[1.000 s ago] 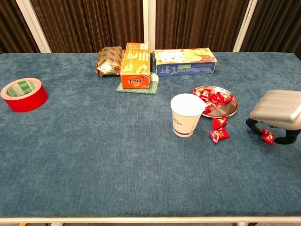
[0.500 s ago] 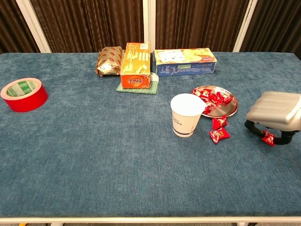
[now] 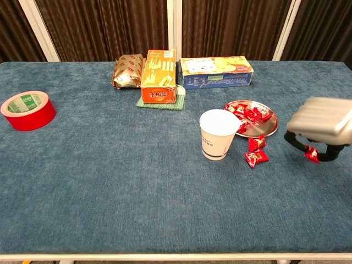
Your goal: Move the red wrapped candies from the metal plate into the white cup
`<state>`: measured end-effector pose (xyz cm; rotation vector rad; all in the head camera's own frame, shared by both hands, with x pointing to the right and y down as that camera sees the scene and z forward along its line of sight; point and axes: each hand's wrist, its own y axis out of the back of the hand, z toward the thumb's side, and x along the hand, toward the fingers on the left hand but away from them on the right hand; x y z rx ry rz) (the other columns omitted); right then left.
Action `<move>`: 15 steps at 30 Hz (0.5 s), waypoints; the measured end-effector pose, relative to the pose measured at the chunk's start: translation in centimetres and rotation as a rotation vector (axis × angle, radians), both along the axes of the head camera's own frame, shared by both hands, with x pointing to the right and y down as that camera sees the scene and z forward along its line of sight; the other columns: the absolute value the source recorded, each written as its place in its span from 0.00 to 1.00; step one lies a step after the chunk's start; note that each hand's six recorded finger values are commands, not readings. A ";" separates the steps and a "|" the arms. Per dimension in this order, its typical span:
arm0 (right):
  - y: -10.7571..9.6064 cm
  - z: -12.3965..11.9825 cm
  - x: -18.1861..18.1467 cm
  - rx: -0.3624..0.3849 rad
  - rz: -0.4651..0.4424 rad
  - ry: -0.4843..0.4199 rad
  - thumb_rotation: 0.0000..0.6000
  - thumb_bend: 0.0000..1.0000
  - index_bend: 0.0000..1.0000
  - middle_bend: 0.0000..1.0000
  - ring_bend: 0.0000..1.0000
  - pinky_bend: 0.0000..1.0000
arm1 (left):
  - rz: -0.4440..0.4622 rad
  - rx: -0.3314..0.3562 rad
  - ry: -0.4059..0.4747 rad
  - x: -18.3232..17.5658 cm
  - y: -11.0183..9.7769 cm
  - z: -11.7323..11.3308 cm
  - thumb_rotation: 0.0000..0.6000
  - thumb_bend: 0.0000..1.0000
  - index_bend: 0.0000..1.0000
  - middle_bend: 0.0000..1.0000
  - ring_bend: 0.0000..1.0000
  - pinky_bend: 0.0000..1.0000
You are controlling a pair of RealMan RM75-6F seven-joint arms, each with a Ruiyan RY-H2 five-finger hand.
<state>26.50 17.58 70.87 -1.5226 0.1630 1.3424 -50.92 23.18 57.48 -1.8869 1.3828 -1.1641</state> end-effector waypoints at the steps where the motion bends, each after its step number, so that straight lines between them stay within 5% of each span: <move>1: -0.2 -0.3 -0.1 0.009 0.003 -0.008 1.00 0.25 0.59 1.00 1.00 1.00 | 0.000 0.001 -0.001 0.0 0.0 0.0 1.00 0.14 0.13 0.08 0.03 0.11; 15: -5.6 -7.3 -6.8 0.175 0.017 -0.233 1.00 0.25 0.59 1.00 1.00 1.00 | -0.007 -0.009 -0.006 -0.2 0.2 0.0 1.00 0.14 0.13 0.08 0.03 0.11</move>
